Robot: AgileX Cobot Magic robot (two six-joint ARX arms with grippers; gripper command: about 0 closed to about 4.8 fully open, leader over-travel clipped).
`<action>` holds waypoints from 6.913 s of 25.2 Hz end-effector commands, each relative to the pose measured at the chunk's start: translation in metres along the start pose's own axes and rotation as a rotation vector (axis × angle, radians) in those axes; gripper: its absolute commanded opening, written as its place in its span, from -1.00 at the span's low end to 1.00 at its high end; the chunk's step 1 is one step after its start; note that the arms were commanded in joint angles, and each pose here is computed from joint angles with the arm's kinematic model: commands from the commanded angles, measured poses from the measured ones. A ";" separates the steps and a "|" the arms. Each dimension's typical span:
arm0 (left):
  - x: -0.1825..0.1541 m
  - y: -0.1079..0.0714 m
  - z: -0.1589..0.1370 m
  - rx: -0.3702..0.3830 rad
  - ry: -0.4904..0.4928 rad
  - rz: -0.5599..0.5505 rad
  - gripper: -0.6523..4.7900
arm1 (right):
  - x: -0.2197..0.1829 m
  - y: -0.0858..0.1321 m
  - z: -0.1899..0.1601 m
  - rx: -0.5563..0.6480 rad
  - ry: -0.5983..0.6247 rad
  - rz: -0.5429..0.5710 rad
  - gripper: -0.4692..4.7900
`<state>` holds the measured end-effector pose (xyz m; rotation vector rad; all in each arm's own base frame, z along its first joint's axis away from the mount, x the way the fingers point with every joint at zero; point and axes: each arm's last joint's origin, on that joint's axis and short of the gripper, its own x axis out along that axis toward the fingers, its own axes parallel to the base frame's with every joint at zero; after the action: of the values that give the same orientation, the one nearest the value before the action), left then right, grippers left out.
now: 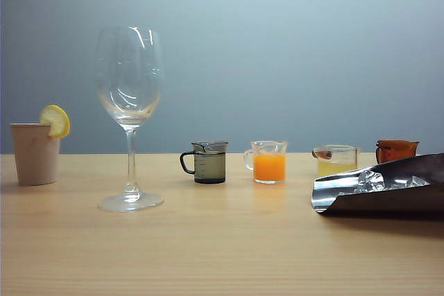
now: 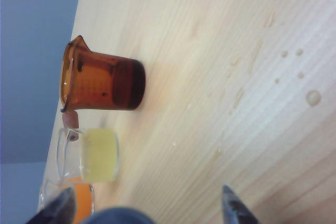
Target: Pick up the ice scoop on the desk filled with ice cubes, pour the ice into the goblet, and finally put the scoop back on the table.
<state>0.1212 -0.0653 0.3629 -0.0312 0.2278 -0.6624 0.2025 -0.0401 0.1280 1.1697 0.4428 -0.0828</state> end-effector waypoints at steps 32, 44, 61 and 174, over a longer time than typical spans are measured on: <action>0.001 0.000 0.002 0.007 -0.014 0.003 -0.78 | 0.004 0.002 0.001 -0.024 -0.015 0.028 0.14; 0.003 0.001 0.002 0.006 -0.008 0.003 -0.78 | 0.004 0.003 0.002 -0.030 -0.026 0.041 -0.34; 0.003 0.001 0.002 0.006 -0.007 0.003 -0.78 | 0.006 0.000 0.001 -0.024 -0.017 0.031 -0.83; 0.003 0.001 -0.004 0.037 0.053 0.004 -0.78 | 0.042 0.223 0.010 0.186 0.161 0.427 -0.84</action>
<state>0.1235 -0.0664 0.3565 0.0164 0.2791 -0.6647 0.3093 0.0433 0.2988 1.4364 0.3618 0.3177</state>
